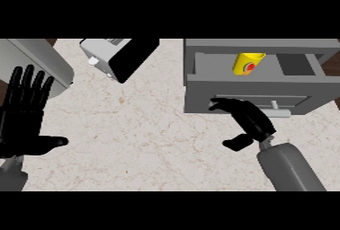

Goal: Pick up the cup, place it into the drawer and close the drawer

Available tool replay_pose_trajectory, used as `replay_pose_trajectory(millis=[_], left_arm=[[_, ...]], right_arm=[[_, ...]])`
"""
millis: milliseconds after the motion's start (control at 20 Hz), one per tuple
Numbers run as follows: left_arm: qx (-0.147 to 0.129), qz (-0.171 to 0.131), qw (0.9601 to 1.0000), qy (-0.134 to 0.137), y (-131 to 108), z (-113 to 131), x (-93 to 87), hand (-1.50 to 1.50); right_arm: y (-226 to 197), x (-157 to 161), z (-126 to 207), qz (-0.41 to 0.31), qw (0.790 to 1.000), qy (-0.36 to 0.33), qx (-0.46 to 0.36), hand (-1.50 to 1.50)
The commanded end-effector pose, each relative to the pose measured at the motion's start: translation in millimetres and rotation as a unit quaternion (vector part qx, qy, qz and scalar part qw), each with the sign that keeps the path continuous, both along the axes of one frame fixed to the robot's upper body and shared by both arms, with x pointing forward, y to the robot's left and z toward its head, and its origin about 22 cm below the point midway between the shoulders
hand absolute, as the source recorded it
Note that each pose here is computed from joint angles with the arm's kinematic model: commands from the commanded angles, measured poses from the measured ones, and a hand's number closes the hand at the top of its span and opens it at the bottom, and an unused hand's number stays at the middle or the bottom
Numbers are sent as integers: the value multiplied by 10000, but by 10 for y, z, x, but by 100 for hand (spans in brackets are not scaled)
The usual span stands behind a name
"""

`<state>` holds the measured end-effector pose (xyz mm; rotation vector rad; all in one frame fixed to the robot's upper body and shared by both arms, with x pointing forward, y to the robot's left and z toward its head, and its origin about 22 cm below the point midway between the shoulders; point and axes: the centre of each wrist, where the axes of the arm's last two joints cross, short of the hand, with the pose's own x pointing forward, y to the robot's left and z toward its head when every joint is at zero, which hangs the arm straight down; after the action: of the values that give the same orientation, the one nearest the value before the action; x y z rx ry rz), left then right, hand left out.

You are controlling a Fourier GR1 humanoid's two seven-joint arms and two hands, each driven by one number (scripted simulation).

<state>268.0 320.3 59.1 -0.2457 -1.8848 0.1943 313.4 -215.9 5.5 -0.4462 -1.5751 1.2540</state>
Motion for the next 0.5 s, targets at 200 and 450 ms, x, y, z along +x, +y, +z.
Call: replay_pose_trajectory(millis=[200, 450], left_arm=[[-97, -88, 9999, 19, 85, -190, 6, -150], [-54, -163, 9998, -72, 339, -100, -64, -150]], right_arm=[[97, 566, -185, -62, 9997, 221, -10, -150], [-49, 801, -171, -73, 9989, 369, 280, -150]])
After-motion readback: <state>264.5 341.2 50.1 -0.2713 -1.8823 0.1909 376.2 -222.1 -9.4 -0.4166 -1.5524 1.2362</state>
